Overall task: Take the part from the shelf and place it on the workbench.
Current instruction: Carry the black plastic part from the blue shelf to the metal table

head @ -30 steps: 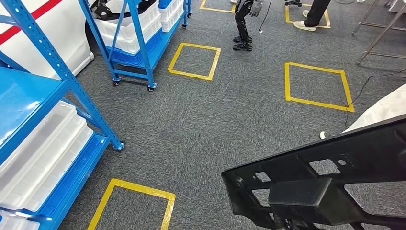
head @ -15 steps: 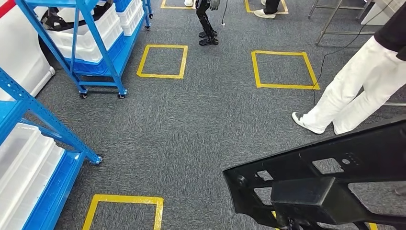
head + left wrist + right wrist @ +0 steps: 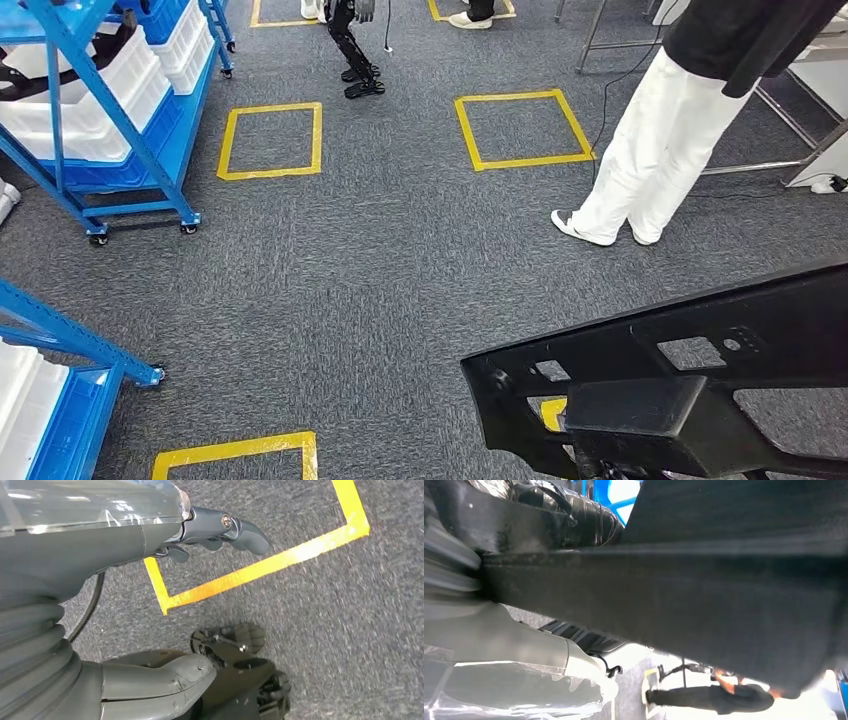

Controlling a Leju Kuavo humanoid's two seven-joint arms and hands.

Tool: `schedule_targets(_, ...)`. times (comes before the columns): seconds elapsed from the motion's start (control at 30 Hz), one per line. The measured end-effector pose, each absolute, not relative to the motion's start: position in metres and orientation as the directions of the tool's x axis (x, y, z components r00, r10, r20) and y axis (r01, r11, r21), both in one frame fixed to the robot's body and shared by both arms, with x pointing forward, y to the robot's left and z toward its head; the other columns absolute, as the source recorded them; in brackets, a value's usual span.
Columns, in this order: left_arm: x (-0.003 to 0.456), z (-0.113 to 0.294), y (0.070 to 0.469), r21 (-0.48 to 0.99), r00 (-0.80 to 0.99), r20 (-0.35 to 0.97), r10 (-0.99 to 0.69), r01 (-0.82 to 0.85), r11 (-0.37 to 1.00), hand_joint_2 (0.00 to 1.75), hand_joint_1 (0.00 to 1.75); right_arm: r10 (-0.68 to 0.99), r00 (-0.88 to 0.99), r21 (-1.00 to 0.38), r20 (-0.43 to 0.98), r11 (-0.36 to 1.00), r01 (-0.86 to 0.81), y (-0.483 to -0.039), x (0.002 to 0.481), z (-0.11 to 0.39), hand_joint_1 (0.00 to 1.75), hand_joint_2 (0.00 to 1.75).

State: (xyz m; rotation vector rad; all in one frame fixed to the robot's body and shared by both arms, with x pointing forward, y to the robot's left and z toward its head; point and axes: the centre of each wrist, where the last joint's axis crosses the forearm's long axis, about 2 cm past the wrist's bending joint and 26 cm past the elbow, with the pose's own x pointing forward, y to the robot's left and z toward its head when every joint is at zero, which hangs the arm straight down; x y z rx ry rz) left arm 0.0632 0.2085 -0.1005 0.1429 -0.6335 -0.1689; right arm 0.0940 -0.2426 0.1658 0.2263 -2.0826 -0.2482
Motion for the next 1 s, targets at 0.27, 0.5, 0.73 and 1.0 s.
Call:
schedule_targets(0.27, 0.0595, -0.1012, 0.2094, 0.189, 0.795, 0.573, -0.2, 0.11, 0.976, 1.75, 0.0, -0.253, -0.492, 0.262, 0.833, 0.964, -0.051, -0.2458, 0.0922, 0.1644, 1.75, 1.75)
schedule_targets(0.5, 0.0625, -0.1006, 0.2089, 0.191, 0.79, 0.579, -0.201, 0.109, 0.976, 1.75, 0.0, -0.252, -0.491, 0.264, 0.834, 0.963, -0.046, -0.2466, 0.0912, 0.164, 1.75, 1.75)
schedule_targets(0.73, 0.059, -0.1011, 0.2083, 0.189, 0.793, 0.574, -0.204, 0.115, 0.975, 1.75, 0.0, -0.253, -0.489, 0.268, 0.835, 0.963, -0.042, -0.2461, 0.0912, 0.164, 1.75, 1.75)
schedule_targets(1.0, 0.0611, -0.1009, 0.209, 0.188, 0.793, 0.575, -0.204, 0.114, 0.975, 1.75, 0.0, -0.252, -0.482, 0.267, 0.839, 0.963, -0.04, -0.2461, 0.0911, 0.164, 1.75, 1.75)
